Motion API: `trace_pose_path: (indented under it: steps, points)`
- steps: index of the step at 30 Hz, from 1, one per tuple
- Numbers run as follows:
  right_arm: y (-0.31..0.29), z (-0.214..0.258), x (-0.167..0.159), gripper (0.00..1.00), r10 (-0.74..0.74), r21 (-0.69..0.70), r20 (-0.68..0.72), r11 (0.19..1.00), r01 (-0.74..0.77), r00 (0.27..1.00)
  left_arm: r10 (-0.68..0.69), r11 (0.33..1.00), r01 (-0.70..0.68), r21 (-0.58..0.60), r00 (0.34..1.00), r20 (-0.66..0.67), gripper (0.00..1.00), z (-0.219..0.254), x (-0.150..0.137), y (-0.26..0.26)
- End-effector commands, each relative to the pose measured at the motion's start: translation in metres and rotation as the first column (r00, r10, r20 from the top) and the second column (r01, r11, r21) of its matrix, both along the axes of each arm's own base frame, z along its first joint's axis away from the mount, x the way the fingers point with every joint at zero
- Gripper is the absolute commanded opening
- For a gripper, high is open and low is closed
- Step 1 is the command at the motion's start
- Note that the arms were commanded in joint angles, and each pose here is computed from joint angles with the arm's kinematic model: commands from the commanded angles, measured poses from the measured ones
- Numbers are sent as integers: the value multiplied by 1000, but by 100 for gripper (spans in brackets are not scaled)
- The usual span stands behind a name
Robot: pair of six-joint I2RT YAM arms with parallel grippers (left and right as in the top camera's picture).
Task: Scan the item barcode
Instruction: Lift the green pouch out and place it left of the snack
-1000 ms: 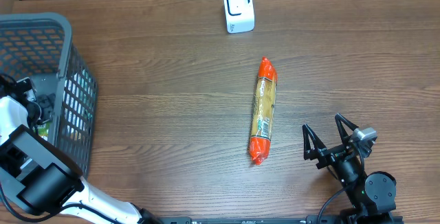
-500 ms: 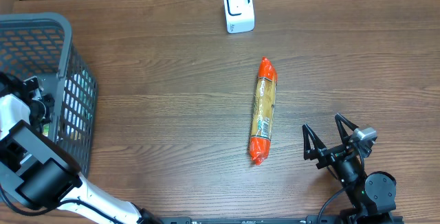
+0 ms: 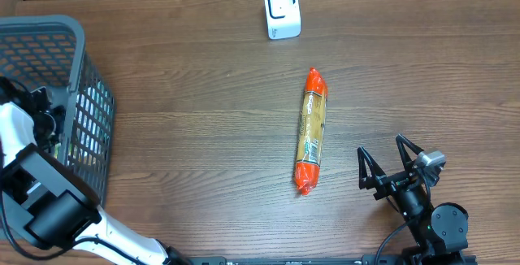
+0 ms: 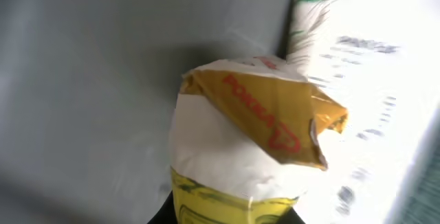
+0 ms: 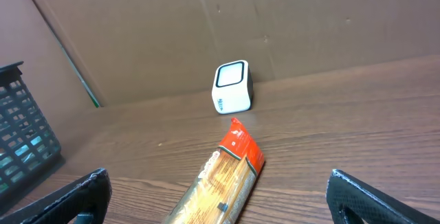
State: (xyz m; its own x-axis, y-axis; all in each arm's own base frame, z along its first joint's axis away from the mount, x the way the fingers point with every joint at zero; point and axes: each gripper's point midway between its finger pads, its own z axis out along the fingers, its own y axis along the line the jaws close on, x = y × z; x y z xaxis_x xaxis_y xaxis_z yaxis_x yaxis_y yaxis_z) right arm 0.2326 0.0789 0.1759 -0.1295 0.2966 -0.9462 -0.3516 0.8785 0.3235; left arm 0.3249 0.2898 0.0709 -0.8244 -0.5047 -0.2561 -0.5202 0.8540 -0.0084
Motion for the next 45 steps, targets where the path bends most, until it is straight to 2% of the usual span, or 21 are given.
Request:
trace_pose_path:
  steps: [1, 6, 10, 15, 20, 25, 31, 39, 45]
  points:
    - [-2, -2, 1, 100, -11, -3, 5, 1000, 11, 1000, 81, 988, -108, 110, 971, 227, 4, 113, 21, 8]
    - [-2, -2, 1, 100, -11, -3, 5, 1000, 11, 1000, 171, 959, -246, 144, 900, 401, 4, 207, 11, 1]
    - [-2, -2, 1, 100, -11, -3, 5, 1000, 11, 1000, 175, 951, -282, 123, 825, 538, 4, 266, 2, -24]
    - [-2, -2, 1, 100, -11, -3, 5, 1000, 11, 1000, 42, 987, -134, 88, 746, 664, 4, 321, -1, -95]
    - [-2, -2, 1, 100, -11, -3, 5, 1000, 11, 1000, -95, 995, 55, 79, 706, 702, 4, 345, -8, -173]
    - [-2, -2, 1, 100, -11, -3, 5, 1000, 11, 1000, -172, 969, 244, -36, 774, 610, 4, 314, -10, -250]
    - [-2, -2, 1, 100, -11, -3, 5, 1000, 11, 1000, -304, 888, 421, -184, 840, 450, 4, 237, 5, -335]
    - [-2, -2, 1, 100, -10, -3, 5, 1000, 10, 1000, -420, 811, 490, -320, 868, 265, 4, 109, 24, -424]
    - [-2, -2, 1, 100, -11, -3, 5, 1000, 11, 1000, -531, 758, 546, -356, 834, 148, 4, 33, 24, -475]
